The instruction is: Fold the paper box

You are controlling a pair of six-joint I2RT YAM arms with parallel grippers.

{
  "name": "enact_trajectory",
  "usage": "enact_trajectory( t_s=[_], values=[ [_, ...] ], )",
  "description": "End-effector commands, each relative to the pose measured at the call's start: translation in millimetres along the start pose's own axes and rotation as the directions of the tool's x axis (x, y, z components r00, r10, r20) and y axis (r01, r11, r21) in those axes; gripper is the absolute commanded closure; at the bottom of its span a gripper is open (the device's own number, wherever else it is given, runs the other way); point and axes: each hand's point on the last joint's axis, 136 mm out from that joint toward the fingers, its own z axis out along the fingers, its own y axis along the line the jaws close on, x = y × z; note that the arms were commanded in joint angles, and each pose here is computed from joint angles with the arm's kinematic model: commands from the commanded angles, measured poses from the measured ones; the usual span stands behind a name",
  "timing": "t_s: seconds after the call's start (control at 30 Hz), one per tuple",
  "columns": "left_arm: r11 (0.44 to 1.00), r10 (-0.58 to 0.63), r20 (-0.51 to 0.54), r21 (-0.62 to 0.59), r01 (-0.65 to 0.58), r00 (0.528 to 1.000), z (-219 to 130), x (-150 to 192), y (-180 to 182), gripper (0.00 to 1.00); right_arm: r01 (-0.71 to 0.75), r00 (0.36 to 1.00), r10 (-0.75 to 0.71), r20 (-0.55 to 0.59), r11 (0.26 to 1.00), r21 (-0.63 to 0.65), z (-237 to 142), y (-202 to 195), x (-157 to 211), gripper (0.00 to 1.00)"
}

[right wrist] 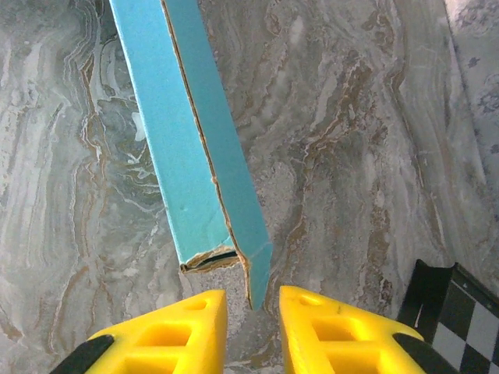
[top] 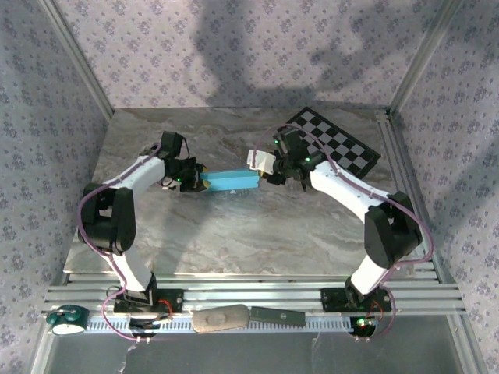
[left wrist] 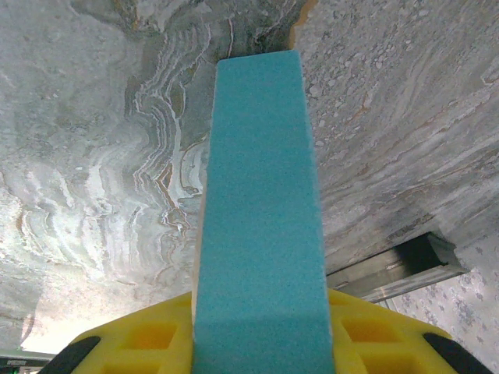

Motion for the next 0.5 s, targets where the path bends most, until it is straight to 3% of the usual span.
enact_trajectory(
  t_s=[0.0, 0.37, 0.47],
  values=[
    [1.0, -0.002, -0.003, -0.005, 0.002, 1.0, 0.1, -1.2, -3.0, 0.78, -0.038, 0.999, 0.038, -0.019, 0.999, -0.005, 2.8, -4.7, -4.0, 0.76],
    [1.0, 0.004, -0.006, 0.0, -0.004, 1.0, -0.1, 0.1, -4.5, 0.8, -0.078, 0.996, 0.077, -0.046, 0.997, -0.022, 12.3, -5.9, -4.4, 0.85],
    [1.0, 0.005, -0.006, 0.0, -0.005, 1.0, -0.3, 0.2, -4.7, 0.81, -0.085, 0.996, 0.084, -0.032, 0.996, -0.028, 10.1, -4.9, -8.2, 0.92]
  ],
)
